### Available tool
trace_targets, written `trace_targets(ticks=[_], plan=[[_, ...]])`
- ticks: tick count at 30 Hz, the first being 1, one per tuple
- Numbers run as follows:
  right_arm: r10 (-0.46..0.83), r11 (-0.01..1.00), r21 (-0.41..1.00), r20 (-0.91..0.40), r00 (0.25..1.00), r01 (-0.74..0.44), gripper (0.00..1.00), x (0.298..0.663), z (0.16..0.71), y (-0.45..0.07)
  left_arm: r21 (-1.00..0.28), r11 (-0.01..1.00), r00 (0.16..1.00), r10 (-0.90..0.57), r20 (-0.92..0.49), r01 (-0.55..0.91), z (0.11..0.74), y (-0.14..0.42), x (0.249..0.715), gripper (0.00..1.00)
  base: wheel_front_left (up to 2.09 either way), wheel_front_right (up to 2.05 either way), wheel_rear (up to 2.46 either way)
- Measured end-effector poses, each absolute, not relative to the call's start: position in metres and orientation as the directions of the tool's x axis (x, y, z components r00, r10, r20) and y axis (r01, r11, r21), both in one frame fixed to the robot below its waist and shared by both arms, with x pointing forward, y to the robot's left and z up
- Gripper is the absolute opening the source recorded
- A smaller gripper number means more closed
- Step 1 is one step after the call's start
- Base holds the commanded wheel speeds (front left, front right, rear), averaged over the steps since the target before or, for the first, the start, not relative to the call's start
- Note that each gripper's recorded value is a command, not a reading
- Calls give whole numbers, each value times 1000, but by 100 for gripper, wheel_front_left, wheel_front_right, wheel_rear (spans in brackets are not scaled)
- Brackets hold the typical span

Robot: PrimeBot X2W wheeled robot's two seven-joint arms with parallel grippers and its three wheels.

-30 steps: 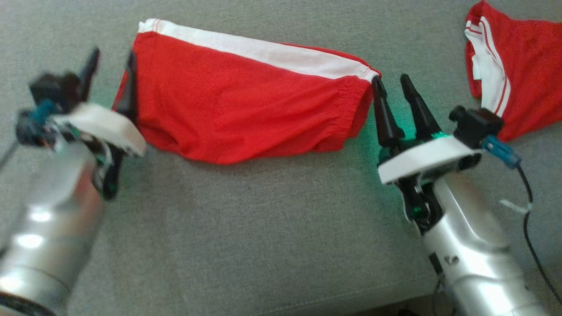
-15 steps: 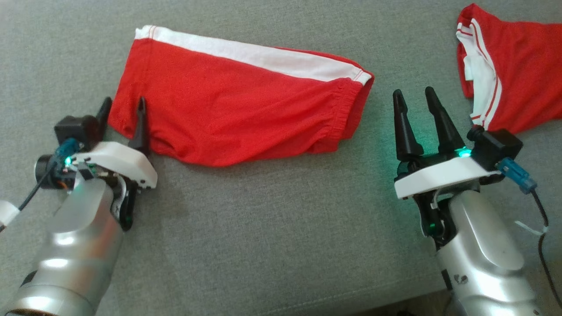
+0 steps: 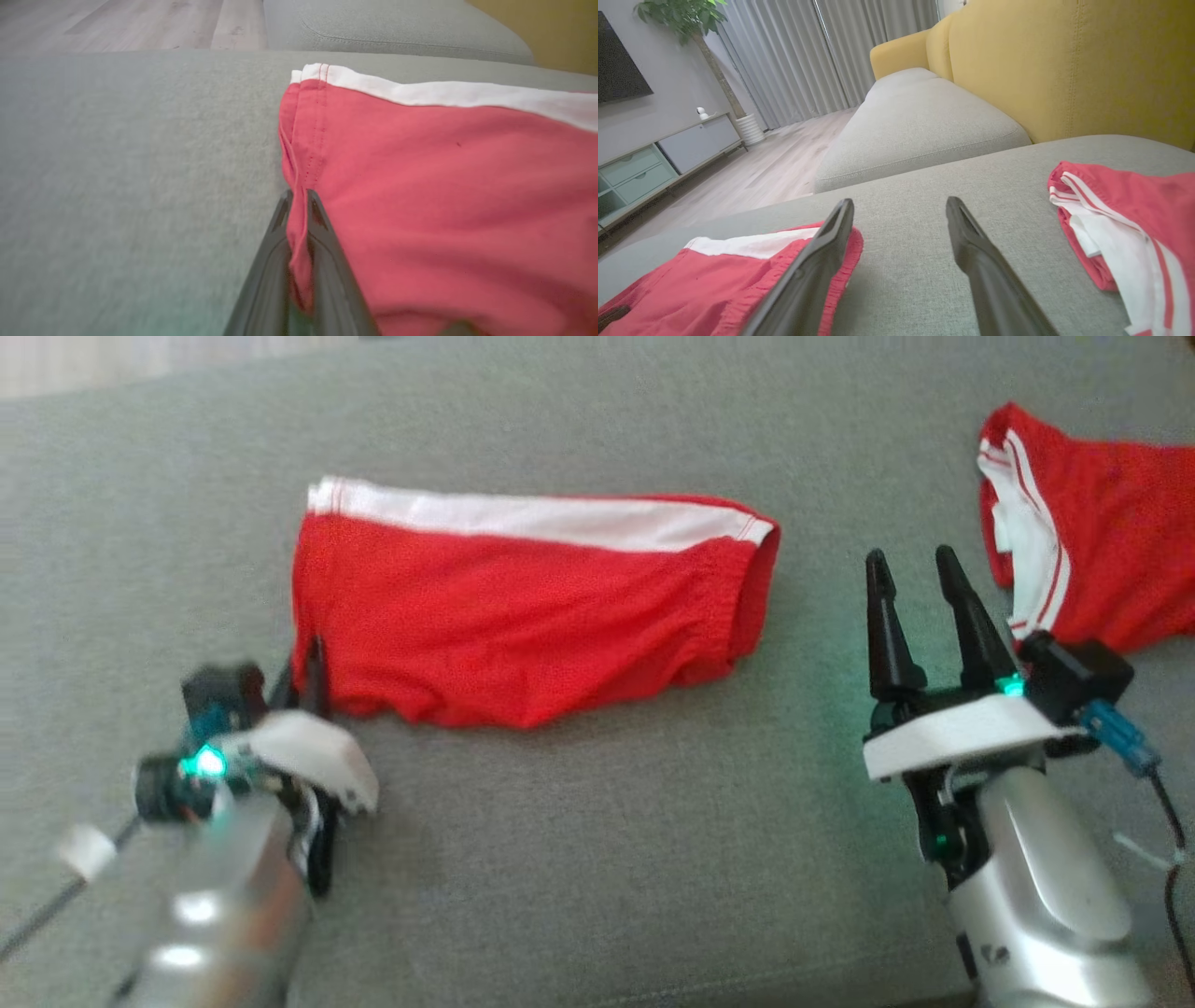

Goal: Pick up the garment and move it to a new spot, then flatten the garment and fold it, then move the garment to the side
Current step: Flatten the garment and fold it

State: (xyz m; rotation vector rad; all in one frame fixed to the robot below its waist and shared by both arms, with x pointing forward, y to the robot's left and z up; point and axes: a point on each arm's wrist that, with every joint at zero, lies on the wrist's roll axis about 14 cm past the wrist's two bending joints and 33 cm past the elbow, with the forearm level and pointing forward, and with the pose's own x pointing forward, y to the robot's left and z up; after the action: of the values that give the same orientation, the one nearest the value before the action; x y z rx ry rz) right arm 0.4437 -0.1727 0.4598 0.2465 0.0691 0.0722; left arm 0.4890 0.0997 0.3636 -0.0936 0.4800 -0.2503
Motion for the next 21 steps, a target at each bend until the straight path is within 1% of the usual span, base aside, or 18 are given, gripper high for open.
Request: trace_targets(ticks=[3, 7, 11, 12, 13, 14, 19, 21], plan=[[85, 967, 247, -55, 995, -69, 100, 437, 462, -169, -168, 972, 870, -223, -441, 164, 363, 109, 464, 0, 0, 0, 0], [112, 963, 255, -85, 990, -87, 100, 423, 453, -158, -198, 976, 885, -169, -433, 89, 363, 122, 431, 0, 0, 0, 0], [152, 957, 260, -76, 985, -128, 100, 423, 457, -143, -216, 976, 903, -109, -417, 19, 368, 135, 412, 0, 0, 0, 0], [183, 952, 260, -70, 981, -159, 100, 424, 459, -132, -213, 977, 911, -90, -403, 3, 372, 138, 406, 42, 0, 0, 0], [202, 949, 260, -68, 977, -178, 100, 425, 459, -125, -209, 978, 916, -80, -393, -4, 374, 140, 404, 95, 0, 0, 0], [222, 945, 260, -67, 973, -198, 100, 425, 459, -118, -204, 979, 921, -75, -383, -5, 377, 142, 403, 100, 0, 0, 0], [335, 916, 254, -53, 941, -312, 100, 430, 463, -78, -190, 981, 947, -21, -321, -43, 393, 155, 401, 100, 0, 0, 0], [379, 902, 241, -44, 924, -359, 100, 437, 467, -62, -188, 981, 948, -13, -317, -49, 393, 157, 395, 100, 0, 0, 0]])
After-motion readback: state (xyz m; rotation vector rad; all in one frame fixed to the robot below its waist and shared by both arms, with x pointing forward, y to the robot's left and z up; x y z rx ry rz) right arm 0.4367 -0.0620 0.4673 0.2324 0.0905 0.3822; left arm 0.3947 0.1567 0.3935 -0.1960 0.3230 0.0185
